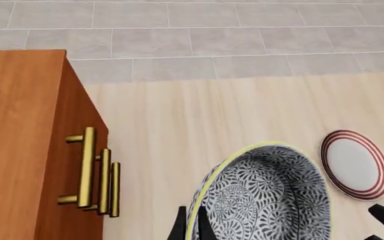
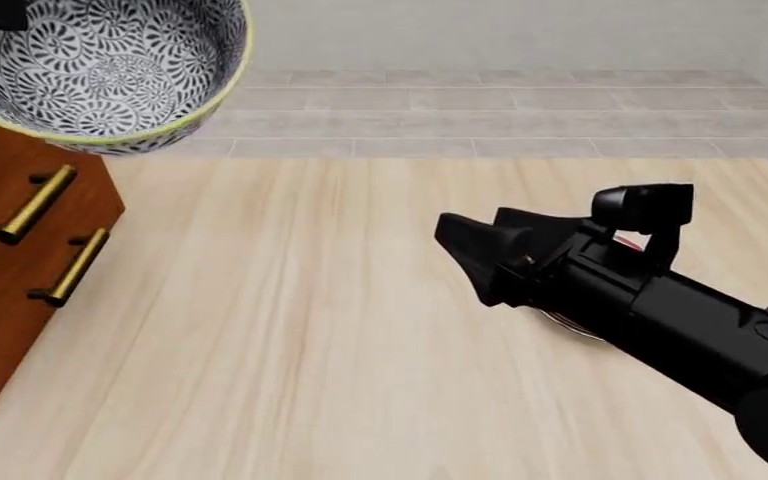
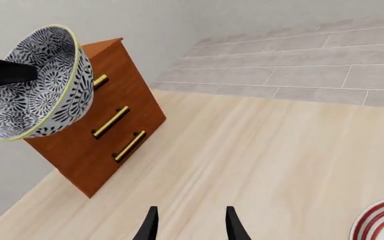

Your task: Put the bowl on top of the cabinet.

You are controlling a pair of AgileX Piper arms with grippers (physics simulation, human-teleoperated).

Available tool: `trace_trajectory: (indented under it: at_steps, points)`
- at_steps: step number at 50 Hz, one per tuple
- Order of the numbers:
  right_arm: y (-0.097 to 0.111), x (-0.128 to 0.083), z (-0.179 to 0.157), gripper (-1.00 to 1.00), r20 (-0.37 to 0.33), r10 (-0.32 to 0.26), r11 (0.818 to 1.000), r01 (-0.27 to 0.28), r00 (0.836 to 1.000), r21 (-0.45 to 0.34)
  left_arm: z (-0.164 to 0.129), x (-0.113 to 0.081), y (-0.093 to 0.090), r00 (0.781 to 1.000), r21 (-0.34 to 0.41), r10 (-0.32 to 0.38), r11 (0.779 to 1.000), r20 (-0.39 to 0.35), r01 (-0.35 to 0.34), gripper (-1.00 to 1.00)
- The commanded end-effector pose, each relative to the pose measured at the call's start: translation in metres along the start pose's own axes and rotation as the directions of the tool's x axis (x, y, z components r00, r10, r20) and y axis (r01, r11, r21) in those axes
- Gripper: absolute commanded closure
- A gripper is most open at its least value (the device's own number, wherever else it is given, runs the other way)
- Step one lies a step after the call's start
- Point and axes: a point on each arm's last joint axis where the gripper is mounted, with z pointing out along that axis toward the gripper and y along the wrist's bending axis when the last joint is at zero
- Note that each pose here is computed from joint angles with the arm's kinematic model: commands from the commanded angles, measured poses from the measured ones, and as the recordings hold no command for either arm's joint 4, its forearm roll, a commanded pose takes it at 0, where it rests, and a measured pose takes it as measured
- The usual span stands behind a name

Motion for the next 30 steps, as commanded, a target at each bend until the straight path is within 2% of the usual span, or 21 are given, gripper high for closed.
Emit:
trace_trajectory:
  at_steps: [1,6,13,17,18,30]
  points:
    - [0.0,0.0,0.0,-1.0,-0.001,0.001,1.0,-0.001,1.0,-0.002,-0.014,-0.009,0.002,0.998,-0.013,-0.063,0.998,0.005,0.063,1.0]
    - [0.0,0.001,0.0,-1.0,-0.001,0.001,1.0,-0.001,1.0,-0.001,-0.024,-0.015,0.009,0.998,-0.045,-0.064,0.997,0.019,0.065,1.0]
    - [0.0,0.001,0.0,-1.0,-0.002,0.001,1.0,-0.001,1.0,0.0,-0.038,-0.02,0.019,0.99,-0.093,-0.124,0.987,0.059,0.13,1.0]
    - [0.0,0.001,0.0,-1.0,-0.003,0.001,1.0,-0.001,1.0,-0.001,-0.044,-0.021,0.026,0.989,-0.125,-0.131,0.982,0.075,0.139,1.0]
    - [0.0,0.001,0.0,-1.0,-0.002,0.001,1.0,-0.001,1.0,0.0,-0.044,-0.02,0.023,0.989,-0.113,-0.132,0.984,0.067,0.139,1.0]
    - [0.0,0.001,0.001,-1.0,-0.003,0.003,1.0,-0.003,1.0,0.0,-0.057,-0.027,0.045,0.977,-0.223,-0.173,0.955,0.126,0.197,1.0]
